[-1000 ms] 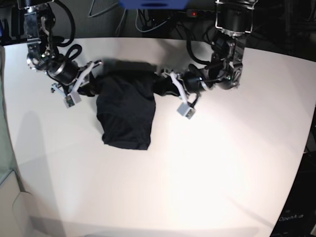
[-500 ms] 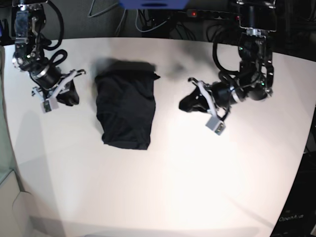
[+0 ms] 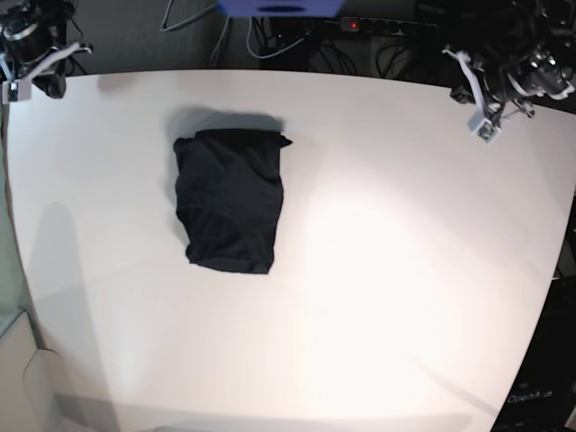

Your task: Fold the T-shirt properly

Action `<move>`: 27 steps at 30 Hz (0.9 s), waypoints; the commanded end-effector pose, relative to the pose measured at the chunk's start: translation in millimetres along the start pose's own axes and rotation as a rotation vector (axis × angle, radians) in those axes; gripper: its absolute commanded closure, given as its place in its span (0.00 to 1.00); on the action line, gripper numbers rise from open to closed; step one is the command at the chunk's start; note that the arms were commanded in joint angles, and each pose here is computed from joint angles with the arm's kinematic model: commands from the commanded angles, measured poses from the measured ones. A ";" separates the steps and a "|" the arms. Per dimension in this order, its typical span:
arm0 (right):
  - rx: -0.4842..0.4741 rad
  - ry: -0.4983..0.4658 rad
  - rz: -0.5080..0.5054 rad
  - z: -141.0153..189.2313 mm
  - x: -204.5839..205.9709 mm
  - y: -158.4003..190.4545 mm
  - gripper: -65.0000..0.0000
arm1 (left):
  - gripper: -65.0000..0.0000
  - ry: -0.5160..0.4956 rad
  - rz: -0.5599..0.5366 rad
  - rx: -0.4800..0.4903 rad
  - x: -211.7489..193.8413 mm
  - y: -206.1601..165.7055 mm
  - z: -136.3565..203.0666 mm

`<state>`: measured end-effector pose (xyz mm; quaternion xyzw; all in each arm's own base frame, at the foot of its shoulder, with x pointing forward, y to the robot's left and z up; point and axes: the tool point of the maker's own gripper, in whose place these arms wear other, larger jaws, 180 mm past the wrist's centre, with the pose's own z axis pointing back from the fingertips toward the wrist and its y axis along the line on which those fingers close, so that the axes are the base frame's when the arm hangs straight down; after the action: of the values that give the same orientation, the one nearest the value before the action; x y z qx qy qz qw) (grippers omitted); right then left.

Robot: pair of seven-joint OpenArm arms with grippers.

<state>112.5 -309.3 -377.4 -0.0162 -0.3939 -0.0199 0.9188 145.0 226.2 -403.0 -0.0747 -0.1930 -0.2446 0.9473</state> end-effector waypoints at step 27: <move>-0.073 0.555 0.211 -87.8 -280.1 47.4 1.00 | 1.00 0.119 0.474 0.078 -128.1 -115.1 -228.2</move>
<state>-9.6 -242.9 -645.5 -0.0658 -0.1222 0.0574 0.9887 37.6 127.3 -660.3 -0.0660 -0.0966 -0.0153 0.9930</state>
